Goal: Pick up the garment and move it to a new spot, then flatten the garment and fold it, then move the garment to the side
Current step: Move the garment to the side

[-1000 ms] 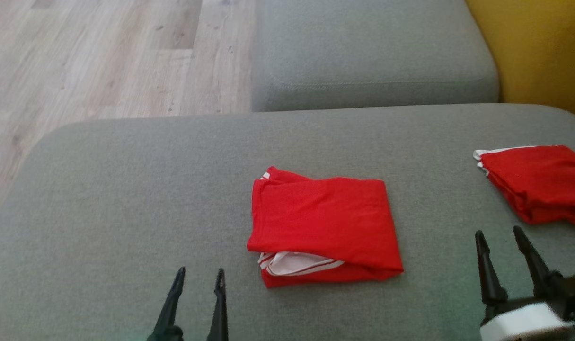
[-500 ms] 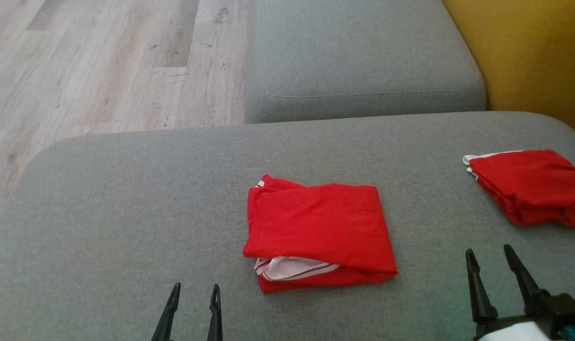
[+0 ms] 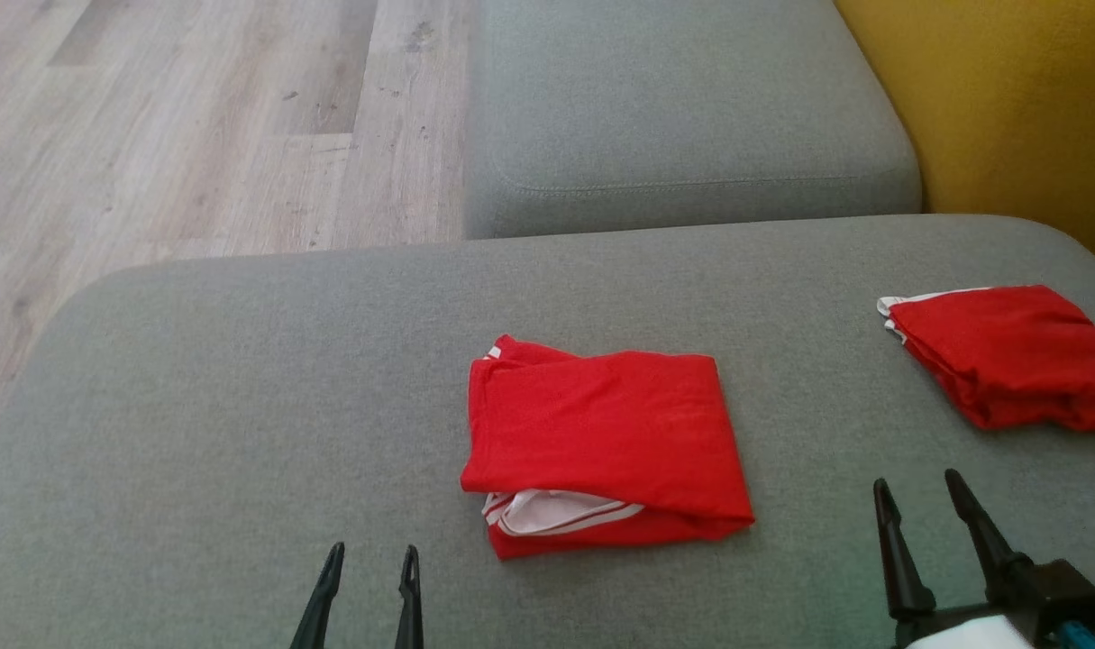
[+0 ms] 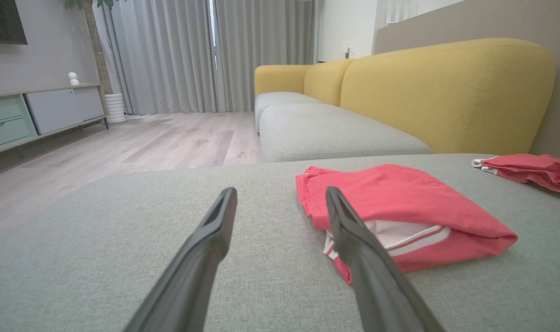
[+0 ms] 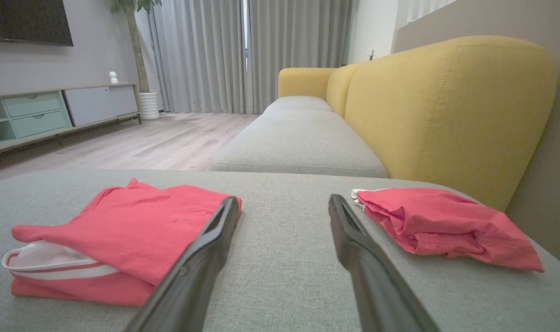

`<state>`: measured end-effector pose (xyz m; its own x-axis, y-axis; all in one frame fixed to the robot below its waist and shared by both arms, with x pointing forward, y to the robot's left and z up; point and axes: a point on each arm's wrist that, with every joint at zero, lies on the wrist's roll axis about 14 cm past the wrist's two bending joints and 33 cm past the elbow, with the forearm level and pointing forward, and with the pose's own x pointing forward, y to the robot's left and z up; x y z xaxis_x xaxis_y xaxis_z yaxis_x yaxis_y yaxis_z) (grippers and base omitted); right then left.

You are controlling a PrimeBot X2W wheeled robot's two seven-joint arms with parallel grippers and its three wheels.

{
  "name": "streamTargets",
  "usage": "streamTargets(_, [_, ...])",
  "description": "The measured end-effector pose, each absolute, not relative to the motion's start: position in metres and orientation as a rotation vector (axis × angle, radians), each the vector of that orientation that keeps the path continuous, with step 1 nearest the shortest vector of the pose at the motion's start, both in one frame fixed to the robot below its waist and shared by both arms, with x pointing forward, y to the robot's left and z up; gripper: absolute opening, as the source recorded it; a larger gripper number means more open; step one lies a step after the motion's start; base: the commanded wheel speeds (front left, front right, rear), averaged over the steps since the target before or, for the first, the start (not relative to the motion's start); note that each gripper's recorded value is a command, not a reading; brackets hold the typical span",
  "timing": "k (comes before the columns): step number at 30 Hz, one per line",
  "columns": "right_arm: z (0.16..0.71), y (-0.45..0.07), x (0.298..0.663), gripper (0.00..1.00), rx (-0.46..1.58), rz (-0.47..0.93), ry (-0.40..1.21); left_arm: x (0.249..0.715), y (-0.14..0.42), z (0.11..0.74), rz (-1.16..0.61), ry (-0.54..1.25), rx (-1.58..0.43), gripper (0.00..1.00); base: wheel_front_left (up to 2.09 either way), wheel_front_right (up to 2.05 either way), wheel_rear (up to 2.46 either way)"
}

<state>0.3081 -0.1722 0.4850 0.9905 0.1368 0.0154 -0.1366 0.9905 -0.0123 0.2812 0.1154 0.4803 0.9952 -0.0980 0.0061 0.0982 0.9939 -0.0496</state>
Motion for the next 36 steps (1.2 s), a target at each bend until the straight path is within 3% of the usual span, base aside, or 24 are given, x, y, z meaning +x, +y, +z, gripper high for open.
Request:
streamTargets(13, [0.453, -0.154, 0.313, 1.0, 0.029, 0.19, 0.095, 0.281, 0.116, 0.469, -0.084, 0.041, -0.059, 1.0, 0.0, 0.0, 0.0])
streamTargets(18, [0.419, -0.126, 0.326, 1.0, 0.141, 0.256, 0.234, 0.283, 0.118, 0.463, -0.068, 0.067, -0.062, 1.0, 0.0, 0.0, 0.0])
streamTargets(25, [0.409, -0.098, 0.388, 1.0, 0.293, 0.306, 0.447, 0.294, 0.116, 0.462, -0.064, 0.077, -0.063, 1.0, 0.0, 0.0, 0.0])
streamTargets(31, [0.372, -0.084, 0.392, 1.0, 0.393, 0.313, 0.702, 0.304, 0.118, 0.462, -0.047, 0.084, -0.057, 1.0, 0.0, 0.0, 0.0])
streamTargets(32, [0.371, -0.082, 0.394, 0.96, 0.403, 0.317, 0.716, 0.305, 0.118, 0.461, -0.046, 0.087, -0.057, 1.0, 0.0, 0.0, 0.0])
streamTargets(34, [0.373, -0.077, 0.401, 0.0, 0.443, 0.324, 0.724, 0.307, 0.118, 0.46, -0.045, 0.092, -0.058, 1.0, 0.0, 0.0, 0.0])
streamTargets(36, [0.373, -0.07, 0.402, 0.0, 0.468, 0.341, 0.728, 0.308, 0.119, 0.457, -0.038, 0.102, -0.056, 1.0, 0.0, 0.0, 0.0])
